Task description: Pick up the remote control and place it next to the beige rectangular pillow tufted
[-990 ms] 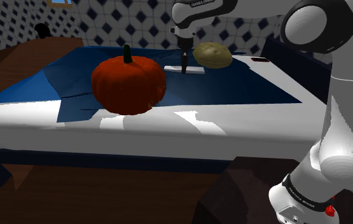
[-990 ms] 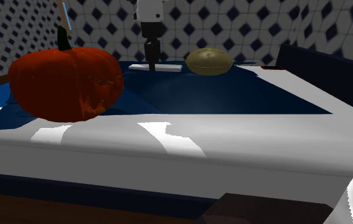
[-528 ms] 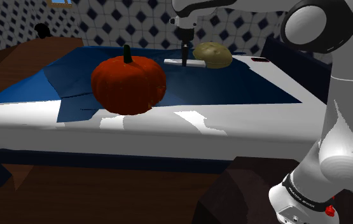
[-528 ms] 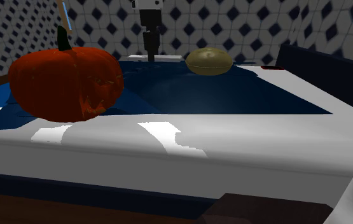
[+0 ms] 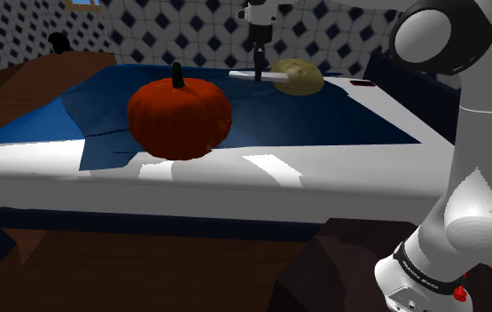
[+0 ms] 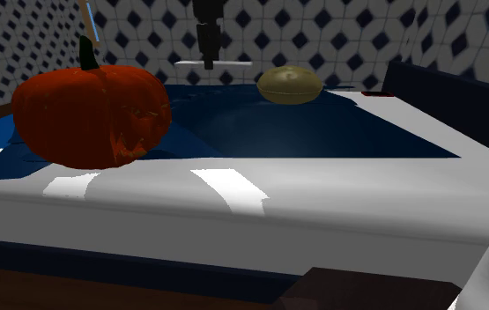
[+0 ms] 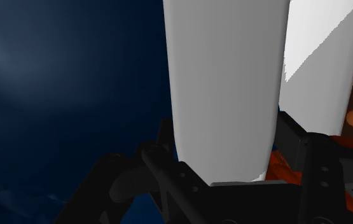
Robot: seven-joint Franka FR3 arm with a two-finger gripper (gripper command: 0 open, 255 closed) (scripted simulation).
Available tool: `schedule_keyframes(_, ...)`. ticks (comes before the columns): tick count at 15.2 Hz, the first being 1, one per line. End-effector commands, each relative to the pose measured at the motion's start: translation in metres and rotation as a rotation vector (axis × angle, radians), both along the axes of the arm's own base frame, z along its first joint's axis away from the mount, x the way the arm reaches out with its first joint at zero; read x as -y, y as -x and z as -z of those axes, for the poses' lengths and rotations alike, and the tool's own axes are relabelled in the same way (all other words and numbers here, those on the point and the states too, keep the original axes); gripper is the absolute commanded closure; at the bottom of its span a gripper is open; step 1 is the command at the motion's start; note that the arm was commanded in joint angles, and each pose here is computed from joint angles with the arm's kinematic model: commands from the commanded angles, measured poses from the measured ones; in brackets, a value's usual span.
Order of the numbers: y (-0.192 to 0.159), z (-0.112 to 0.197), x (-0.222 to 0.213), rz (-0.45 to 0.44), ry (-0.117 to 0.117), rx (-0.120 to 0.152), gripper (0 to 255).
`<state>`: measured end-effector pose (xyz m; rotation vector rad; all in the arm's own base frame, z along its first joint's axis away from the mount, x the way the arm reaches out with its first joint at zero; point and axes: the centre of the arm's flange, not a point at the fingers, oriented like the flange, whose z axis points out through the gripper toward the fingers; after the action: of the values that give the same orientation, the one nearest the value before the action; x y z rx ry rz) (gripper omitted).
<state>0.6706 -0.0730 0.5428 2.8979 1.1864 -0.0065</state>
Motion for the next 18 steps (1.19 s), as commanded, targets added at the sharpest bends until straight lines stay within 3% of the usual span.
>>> schedule_keyframes(1, 0.002, -0.006, 0.013, 0.000, 0.000, 0.000, 255)
schedule_keyframes(18, 0.049, -0.008, 0.232, 0.000, 0.000, 0.000, 255)
